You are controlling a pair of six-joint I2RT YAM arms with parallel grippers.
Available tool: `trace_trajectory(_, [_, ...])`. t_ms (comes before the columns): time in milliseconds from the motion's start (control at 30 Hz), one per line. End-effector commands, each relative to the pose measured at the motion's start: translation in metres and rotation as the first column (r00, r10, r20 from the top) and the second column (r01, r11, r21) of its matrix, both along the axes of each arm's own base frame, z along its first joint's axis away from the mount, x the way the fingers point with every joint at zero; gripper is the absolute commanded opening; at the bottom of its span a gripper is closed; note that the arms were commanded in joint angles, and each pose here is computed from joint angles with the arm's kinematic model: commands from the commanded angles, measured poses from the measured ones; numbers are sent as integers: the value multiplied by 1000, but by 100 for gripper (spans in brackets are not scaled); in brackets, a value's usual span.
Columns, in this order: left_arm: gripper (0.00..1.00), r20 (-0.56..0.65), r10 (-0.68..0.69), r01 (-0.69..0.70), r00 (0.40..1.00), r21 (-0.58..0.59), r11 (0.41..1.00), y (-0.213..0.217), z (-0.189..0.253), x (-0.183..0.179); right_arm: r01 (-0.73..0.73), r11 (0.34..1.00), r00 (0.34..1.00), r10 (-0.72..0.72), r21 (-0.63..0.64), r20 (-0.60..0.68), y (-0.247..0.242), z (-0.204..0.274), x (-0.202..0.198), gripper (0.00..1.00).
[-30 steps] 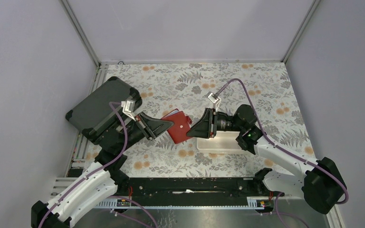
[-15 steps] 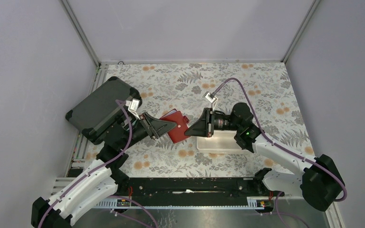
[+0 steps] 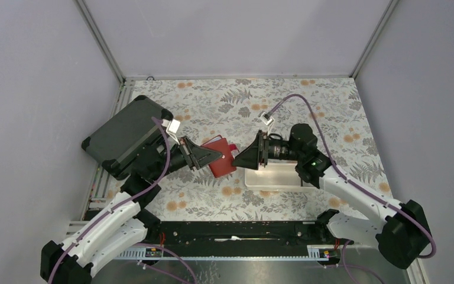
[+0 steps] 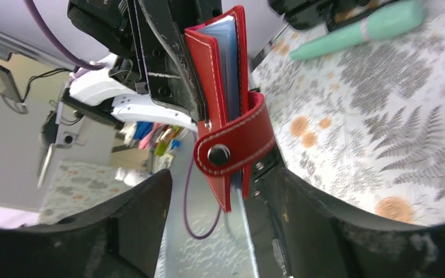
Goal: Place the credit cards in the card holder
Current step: Close the card holder at the center of the board.
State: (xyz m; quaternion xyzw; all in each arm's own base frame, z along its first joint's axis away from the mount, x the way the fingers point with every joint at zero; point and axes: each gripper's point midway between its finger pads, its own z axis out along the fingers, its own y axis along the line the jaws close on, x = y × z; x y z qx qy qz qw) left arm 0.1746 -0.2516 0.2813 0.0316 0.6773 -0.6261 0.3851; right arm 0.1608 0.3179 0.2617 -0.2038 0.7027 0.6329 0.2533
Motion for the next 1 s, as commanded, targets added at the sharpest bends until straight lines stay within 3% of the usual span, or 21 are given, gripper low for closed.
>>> trace_trajectory(0, [0, 178, -53, 57, 983, -12, 998, 8, 56, 1, 118, 991, 985, -125, 63, 116, -28, 36, 22, 79])
trace_trajectory(100, [0, 223, -121, 127, 967, -14, 992, 16, 74, 7, 164, 984, 973, -173, 69, 154, -42, 45, 30, 86])
trace_trajectory(233, [0, 304, -267, 288, 915, -26, 957, 19, 97, 0, 172, 970, 963, -202, 174, 178, -43, 74, 31, 87])
trace_trajectory(367, [0, 411, -373, 427, 832, -46, 903, 21, 117, -23, 81, 948, 969, -146, 309, 197, -39, 102, 22, 77])
trace_trajectory(467, [0, 449, -423, 480, 787, -13, 877, 22, 110, -32, 45, 948, 970, -116, 314, 211, -34, 108, 24, 71])
trace_trajectory(667, [0, 442, -433, 480, 786, 6, 877, 22, 98, -34, -38, 945, 974, -38, 326, 224, -27, 114, 22, 61])
trace_trajectory(967, [0, 398, -429, 452, 811, 39, 891, 21, 79, -31, -107, 929, 970, 19, 355, 242, -14, 125, 25, 57])
